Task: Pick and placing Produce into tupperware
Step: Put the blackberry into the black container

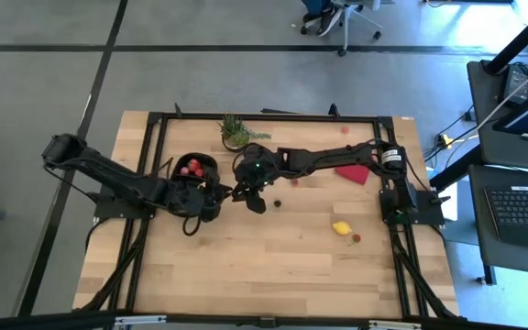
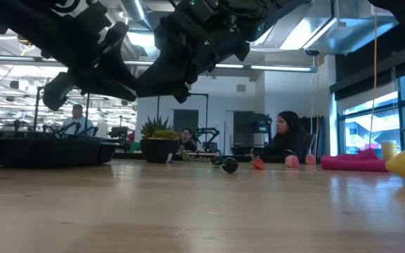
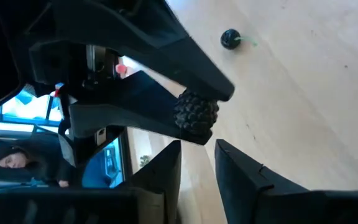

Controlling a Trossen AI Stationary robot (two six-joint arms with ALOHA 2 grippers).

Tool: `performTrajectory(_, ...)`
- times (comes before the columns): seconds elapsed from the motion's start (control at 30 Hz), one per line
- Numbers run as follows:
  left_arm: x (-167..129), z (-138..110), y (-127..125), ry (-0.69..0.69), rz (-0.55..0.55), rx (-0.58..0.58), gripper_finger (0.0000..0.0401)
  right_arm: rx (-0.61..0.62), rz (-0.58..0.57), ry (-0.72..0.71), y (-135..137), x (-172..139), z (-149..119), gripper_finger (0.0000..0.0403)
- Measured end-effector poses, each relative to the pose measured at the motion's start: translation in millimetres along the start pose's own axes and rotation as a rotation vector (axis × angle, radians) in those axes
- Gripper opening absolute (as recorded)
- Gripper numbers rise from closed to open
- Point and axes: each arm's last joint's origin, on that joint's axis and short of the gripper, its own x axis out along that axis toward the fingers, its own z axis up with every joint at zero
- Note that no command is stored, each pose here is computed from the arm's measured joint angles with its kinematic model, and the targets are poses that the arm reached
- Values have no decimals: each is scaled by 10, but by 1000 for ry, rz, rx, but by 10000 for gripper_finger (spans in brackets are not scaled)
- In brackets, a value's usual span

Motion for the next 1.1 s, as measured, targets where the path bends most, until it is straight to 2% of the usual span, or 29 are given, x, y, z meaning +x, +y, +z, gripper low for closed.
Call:
performTrajectory(0.37,-38,55,-30,-34,4,-11,52,2,9,1,13,-2,2,116)
performTrajectory(0.53,-37,53,-30,-33,3,-39,48,3,6,6,11,-3,-2,116)
performTrajectory(0.67,-36,60,-24,-42,3,-49,78,5,-6,12,2,-5,-8,116)
performTrajectory(0.93,-51,81,-35,-63,-6,-48,182,3,-6,11,1,-6,-7,116)
performTrajectory(1.1,-56,104,-17,-83,9,-50,216,-3,-3,-4,4,-5,8,116)
